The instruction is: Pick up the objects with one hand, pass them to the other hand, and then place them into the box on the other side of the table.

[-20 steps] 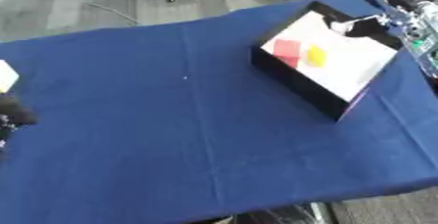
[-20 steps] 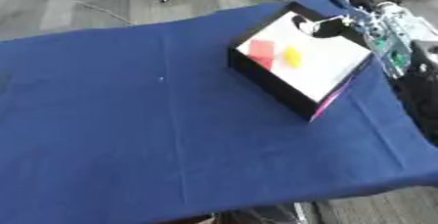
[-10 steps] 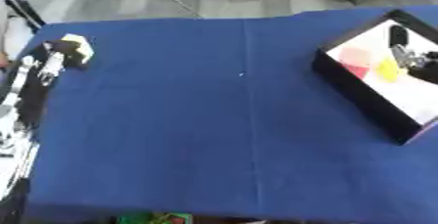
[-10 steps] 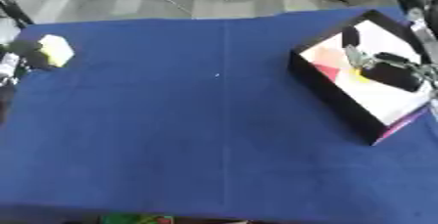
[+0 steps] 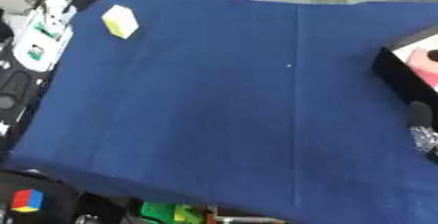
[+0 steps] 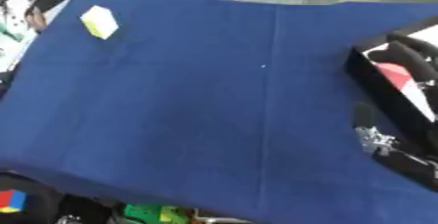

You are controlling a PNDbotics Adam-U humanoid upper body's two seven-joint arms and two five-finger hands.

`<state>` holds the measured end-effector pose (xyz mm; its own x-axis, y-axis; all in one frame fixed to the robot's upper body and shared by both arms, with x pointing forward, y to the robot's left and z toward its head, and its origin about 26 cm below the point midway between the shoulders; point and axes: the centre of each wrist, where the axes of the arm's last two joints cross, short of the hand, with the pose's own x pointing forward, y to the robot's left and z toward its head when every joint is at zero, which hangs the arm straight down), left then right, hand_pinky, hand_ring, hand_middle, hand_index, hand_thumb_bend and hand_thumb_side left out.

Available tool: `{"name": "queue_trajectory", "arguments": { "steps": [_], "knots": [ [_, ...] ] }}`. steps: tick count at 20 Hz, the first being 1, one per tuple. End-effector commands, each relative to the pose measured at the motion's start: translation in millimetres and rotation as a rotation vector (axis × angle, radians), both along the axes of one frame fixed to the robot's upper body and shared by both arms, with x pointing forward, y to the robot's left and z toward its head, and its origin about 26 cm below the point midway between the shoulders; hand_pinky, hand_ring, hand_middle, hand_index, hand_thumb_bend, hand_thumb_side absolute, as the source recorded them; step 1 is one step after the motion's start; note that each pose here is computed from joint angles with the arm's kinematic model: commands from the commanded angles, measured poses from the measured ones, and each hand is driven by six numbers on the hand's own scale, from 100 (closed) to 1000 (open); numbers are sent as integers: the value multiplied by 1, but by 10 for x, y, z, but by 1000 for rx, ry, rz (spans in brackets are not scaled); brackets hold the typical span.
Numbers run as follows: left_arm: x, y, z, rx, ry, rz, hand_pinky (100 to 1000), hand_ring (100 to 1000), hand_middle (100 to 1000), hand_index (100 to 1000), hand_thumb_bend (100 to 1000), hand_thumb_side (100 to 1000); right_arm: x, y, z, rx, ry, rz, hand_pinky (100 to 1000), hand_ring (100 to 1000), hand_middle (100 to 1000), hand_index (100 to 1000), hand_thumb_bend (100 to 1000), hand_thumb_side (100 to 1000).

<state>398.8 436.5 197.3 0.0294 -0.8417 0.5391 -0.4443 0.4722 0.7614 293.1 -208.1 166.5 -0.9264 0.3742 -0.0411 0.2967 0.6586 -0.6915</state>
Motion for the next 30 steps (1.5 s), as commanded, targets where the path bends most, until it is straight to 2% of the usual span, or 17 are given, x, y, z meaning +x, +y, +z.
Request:
{"name": "queue_trajectory", "arguments": {
  "steps": [1, 4, 5, 8, 11, 12, 13, 22, 25, 26, 27, 30],
  "knots": [
    [19, 352, 155, 81, 16, 176, 823, 716, 716, 843, 100, 648, -39, 86, 46, -7, -17, 43, 910, 923, 757, 1000, 100, 100],
    [34, 572, 96, 87, 45, 301, 823, 729, 730, 853, 115, 720, -42, 105, 40, -7, -13, 46, 910, 925, 749, 1000, 100, 100],
    [23, 633, 88, 94, 49, 330, 828, 742, 744, 862, 174, 737, -42, 105, 40, -6, -13, 43, 910, 926, 746, 1000, 100, 100],
    [-22, 769, 85, 113, 58, 387, 839, 762, 769, 879, 228, 799, -41, 105, 37, 0, -17, 29, 910, 929, 740, 1000, 100, 114],
    [-83, 888, 97, 108, 64, 435, 843, 767, 777, 884, 254, 812, -44, 110, 25, 4, -20, 16, 910, 930, 736, 1000, 100, 140],
    [-96, 909, 100, 105, 62, 444, 843, 769, 779, 884, 256, 813, -46, 111, 21, 5, -20, 13, 910, 930, 733, 1000, 100, 100],
    [-118, 945, 98, 99, 63, 458, 843, 771, 782, 887, 266, 826, -47, 110, 15, 7, -19, 8, 910, 930, 731, 1000, 100, 161],
    [-154, 1047, -81, -13, 114, 507, 853, 786, 803, 902, 200, 977, -60, 131, -16, 21, -14, -1, 910, 930, 722, 1000, 100, 227],
    [-162, 1060, -159, -46, 112, 530, 853, 783, 801, 904, 177, 1000, -62, 134, -22, 22, -12, -2, 911, 930, 720, 1000, 100, 239],
    [-163, 1061, -195, -61, 110, 543, 852, 783, 801, 904, 154, 965, -63, 135, -25, 23, -12, -3, 911, 930, 720, 1000, 100, 243],
    [-164, 1062, -225, -72, 104, 557, 852, 782, 800, 903, 175, 998, -64, 136, -28, 23, -11, -3, 911, 930, 719, 1000, 100, 244],
    [-164, 1055, -297, -88, 76, 600, 849, 780, 800, 903, 165, 964, -66, 137, -32, 23, -10, -4, 911, 930, 717, 1000, 100, 255]
  ]
}}
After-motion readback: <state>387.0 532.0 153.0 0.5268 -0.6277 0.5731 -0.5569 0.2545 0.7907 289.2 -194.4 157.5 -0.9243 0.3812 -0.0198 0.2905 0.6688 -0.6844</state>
